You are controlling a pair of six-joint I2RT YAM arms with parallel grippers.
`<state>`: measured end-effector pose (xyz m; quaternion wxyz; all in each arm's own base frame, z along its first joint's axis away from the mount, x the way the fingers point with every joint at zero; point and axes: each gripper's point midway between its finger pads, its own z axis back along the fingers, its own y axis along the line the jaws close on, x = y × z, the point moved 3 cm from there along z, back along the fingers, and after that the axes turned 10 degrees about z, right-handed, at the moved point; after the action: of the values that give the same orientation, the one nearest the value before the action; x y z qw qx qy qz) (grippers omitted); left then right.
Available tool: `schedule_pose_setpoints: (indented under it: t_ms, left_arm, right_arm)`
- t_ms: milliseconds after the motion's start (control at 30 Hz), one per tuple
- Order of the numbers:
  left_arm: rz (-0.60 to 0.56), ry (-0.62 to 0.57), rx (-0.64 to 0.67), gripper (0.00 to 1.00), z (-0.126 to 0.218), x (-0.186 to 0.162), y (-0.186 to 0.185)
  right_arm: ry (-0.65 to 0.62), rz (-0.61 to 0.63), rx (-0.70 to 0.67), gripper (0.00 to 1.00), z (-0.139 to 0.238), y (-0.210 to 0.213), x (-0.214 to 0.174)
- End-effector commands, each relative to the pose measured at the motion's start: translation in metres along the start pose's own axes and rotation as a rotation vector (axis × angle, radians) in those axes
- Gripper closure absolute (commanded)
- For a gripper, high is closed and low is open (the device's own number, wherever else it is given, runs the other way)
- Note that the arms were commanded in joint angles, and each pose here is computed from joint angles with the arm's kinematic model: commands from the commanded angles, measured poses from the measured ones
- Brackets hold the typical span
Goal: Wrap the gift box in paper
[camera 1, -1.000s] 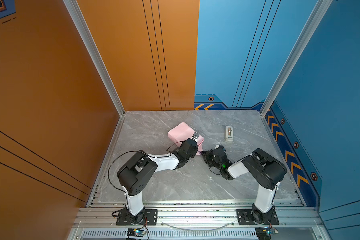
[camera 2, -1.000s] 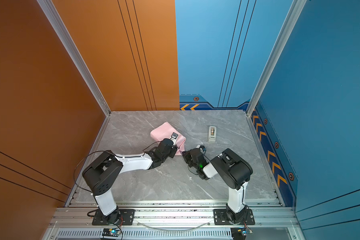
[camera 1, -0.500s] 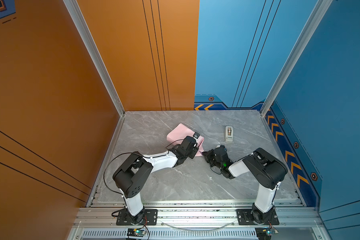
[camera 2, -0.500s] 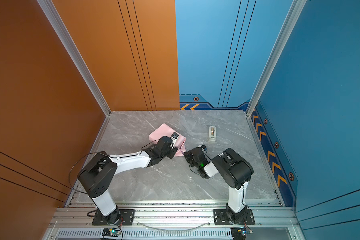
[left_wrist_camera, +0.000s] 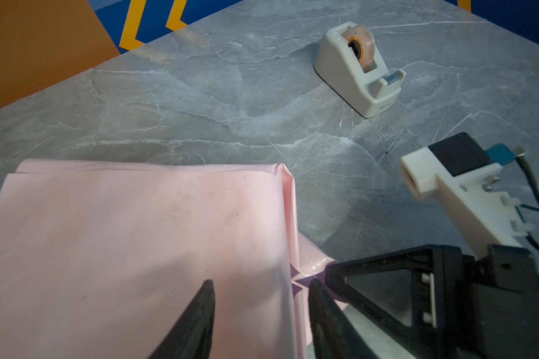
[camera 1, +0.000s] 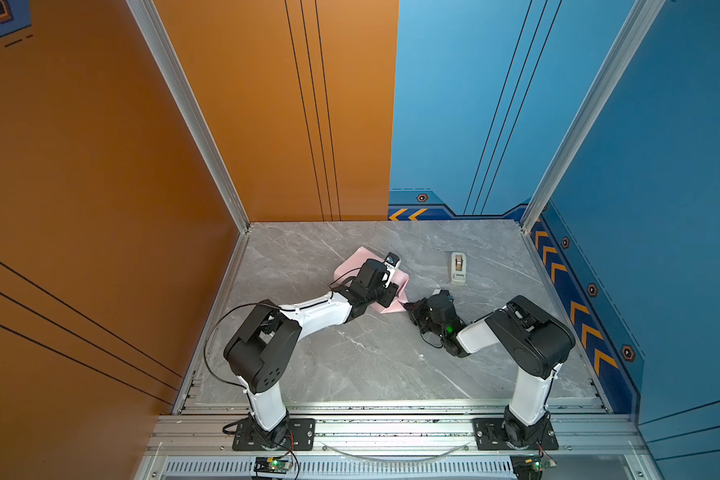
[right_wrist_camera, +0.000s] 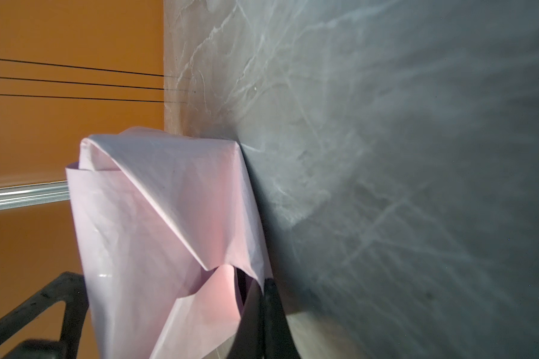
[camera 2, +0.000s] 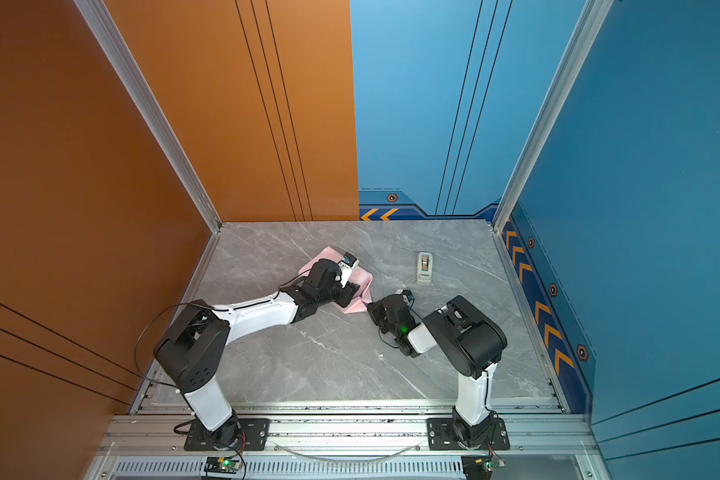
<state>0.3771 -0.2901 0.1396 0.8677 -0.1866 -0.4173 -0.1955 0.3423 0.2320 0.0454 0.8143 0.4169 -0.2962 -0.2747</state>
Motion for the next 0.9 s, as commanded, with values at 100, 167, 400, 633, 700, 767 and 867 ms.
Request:
schedule_pose_setpoints:
  t_ms: [100, 167, 400, 633, 700, 767, 867]
  left_arm:
    - [0.061, -0.015, -0.048, 0.66, -0.013, 0.015, 0.003]
    - [0.067, -0.014, -0.051, 0.69, -0.017, 0.016, 0.004]
    - [0.066, 0.021, -0.036, 0.70, -0.032, 0.006, 0.007]
    - [0.041, 0.076, -0.040, 0.70, -0.041, -0.012, 0.002]
    - [0.044, 0.063, -0.038, 0.69, -0.038, -0.007, 0.003]
    - [0.044, 0.041, -0.039, 0.66, -0.031, 0.003, 0.002]
    - [0.051, -0.001, -0.025, 0.57, -0.013, 0.027, 0.003]
  right_arm:
    - [0.019, 0.036, 0.009, 1.00, -0.002, 0.005, 0.001]
    - [0.022, 0.039, 0.009, 1.00, -0.002, 0.005, 0.001]
    - [0.026, 0.042, 0.006, 1.00, -0.002, 0.005, 0.001]
    - [0.018, 0.061, 0.017, 1.00, 0.001, 0.012, 0.006]
    - [0.021, 0.075, 0.016, 1.00, 0.002, 0.014, 0.007]
    - [0.023, 0.088, 0.009, 1.00, 0.004, 0.015, 0.009]
    - [0.025, 0.103, 0.000, 1.00, 0.006, 0.016, 0.011]
